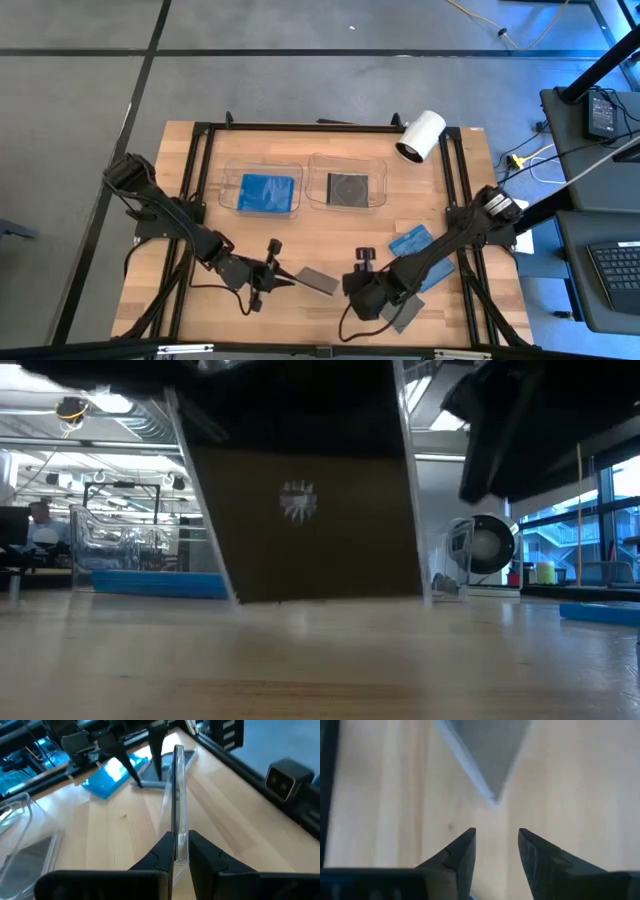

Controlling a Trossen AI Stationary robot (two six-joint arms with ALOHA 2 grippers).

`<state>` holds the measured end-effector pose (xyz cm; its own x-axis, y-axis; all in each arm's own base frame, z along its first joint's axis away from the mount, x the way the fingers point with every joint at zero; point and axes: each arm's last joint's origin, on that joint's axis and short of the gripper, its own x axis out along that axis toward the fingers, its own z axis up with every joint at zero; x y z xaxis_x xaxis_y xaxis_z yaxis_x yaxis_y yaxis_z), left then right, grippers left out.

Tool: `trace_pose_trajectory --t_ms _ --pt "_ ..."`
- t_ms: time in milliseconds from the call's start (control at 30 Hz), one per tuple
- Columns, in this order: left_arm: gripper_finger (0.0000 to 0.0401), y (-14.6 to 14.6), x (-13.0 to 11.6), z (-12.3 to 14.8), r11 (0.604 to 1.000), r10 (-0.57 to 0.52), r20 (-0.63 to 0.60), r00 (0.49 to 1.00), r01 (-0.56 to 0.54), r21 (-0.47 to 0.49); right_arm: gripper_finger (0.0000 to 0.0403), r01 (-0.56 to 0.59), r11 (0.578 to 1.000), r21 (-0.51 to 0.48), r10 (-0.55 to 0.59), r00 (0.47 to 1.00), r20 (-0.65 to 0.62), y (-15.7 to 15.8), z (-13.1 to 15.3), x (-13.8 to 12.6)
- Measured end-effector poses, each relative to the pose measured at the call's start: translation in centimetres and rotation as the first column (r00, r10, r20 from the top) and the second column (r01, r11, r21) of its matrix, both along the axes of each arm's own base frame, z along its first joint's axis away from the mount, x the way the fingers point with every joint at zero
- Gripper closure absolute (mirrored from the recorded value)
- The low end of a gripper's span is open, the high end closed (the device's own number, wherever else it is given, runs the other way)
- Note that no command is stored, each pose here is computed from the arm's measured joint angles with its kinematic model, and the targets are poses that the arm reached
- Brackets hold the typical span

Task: Pick & place jewel cases by type
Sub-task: Put the left black CD case into the right transparent bin

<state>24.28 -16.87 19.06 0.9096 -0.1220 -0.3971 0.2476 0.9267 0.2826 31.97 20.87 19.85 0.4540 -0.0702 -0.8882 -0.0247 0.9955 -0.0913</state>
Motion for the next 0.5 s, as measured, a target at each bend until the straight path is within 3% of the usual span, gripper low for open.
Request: trace_pose_trajectory --t_ms 267,500 --pt "0.0368 0.4 -0.5 1.8 1.000 -0.004 0.063 0.998 0.003 0.016 0.0253 0.046 0.994 -0.099 -0.035 0.994 0.105 0.1 2.3 -1.5" --pt "0.0368 2.5 -0.8 4.8 0.996 0.037 0.173 0.984 -0.050 0.074 0.0253 0.049 0.993 -0.110 -0.041 0.996 0.075 -0.1 2.3 -1.8"
